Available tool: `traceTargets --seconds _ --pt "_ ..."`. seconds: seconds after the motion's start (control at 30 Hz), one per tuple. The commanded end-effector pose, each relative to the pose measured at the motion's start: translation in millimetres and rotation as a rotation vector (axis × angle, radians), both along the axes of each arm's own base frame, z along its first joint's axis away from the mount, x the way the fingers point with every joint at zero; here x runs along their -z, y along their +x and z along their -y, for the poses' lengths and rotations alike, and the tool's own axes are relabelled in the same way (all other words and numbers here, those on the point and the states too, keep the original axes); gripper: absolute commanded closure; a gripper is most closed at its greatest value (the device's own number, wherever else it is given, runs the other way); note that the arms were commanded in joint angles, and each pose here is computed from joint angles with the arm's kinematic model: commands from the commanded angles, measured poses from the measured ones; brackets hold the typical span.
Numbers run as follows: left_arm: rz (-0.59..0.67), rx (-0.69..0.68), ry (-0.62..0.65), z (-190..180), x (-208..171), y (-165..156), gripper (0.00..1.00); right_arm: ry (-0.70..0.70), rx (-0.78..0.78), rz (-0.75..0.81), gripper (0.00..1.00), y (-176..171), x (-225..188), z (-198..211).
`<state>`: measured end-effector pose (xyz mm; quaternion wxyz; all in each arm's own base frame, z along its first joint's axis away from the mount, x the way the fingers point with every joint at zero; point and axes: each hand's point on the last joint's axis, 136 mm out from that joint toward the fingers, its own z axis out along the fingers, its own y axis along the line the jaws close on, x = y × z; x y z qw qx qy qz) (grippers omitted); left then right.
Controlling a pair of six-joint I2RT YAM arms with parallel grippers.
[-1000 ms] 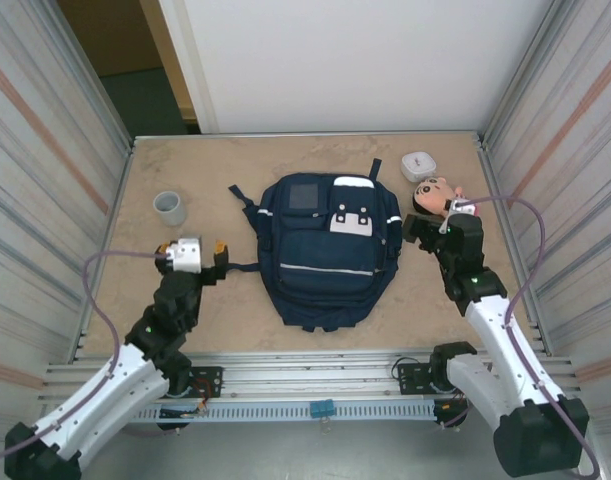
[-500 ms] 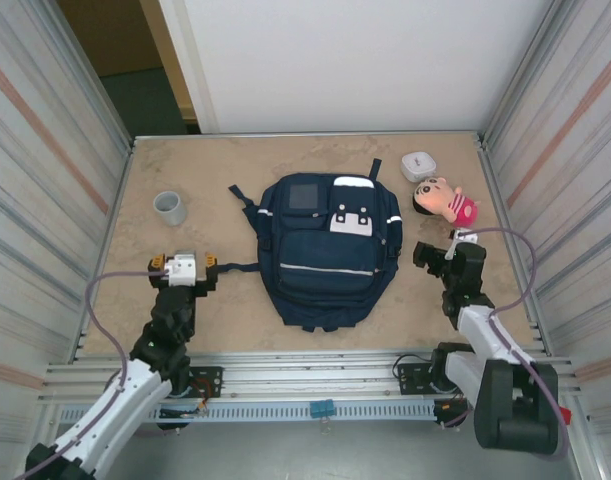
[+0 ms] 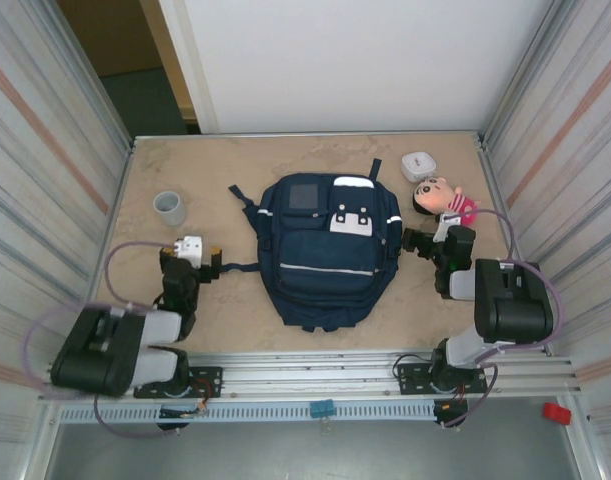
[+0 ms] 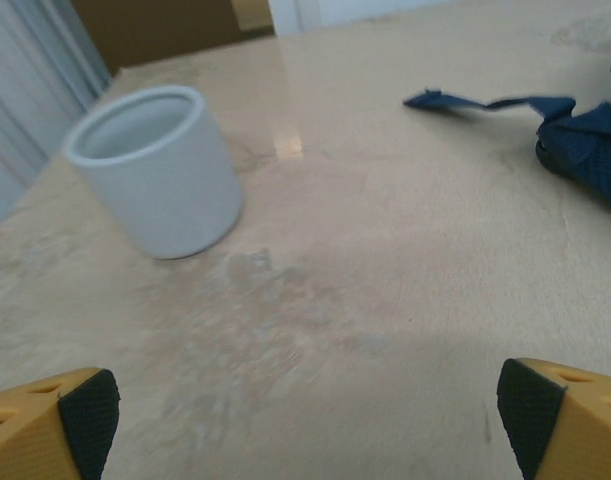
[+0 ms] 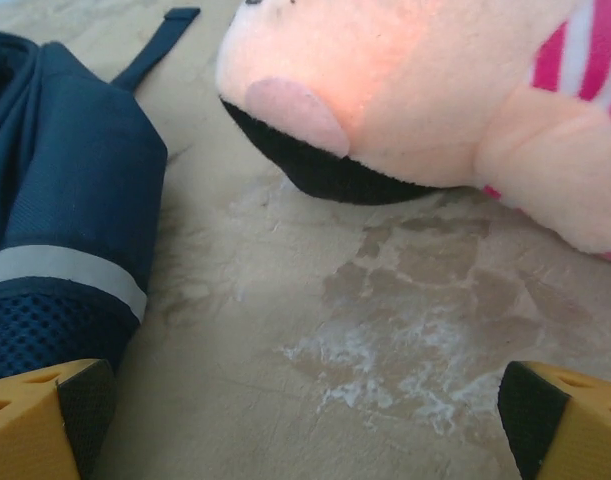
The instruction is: Pack books, pencil case, and school supplies into a backpack
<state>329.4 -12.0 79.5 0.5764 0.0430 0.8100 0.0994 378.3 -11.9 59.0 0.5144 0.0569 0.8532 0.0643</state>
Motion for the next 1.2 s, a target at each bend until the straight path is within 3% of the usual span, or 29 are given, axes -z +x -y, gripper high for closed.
traceTargets --seconds 0.0,0.07,0.13,0.2,0.27,1.17 --pt "0.183 0.015 0.038 7 -33 45 0.01 -0.053 -0.022 0.065 0.01 16 -22 -4" --pt "0.067 -0.005 -0.043 -2 -18 39 0.01 -0.051 -0.019 0.070 0.01 17 -22 -2" --pt "0.047 -0.073 -0.158 -29 -19 54 0.01 -0.052 -0.014 0.073 0.01 17 -23 -2" --pt "-0.064 -0.036 -0.146 -20 -10 62 0.01 -0.055 -0.012 0.069 0.01 16 -23 -2" --pt "-0.005 -0.035 -0.134 -21 -15 62 0.01 -0.054 -0.012 0.070 0.01 17 -23 -2" --pt "-0.048 -0.014 -0.133 -16 -12 65 0.01 -0.053 -0.013 0.067 0.01 16 -22 -2"
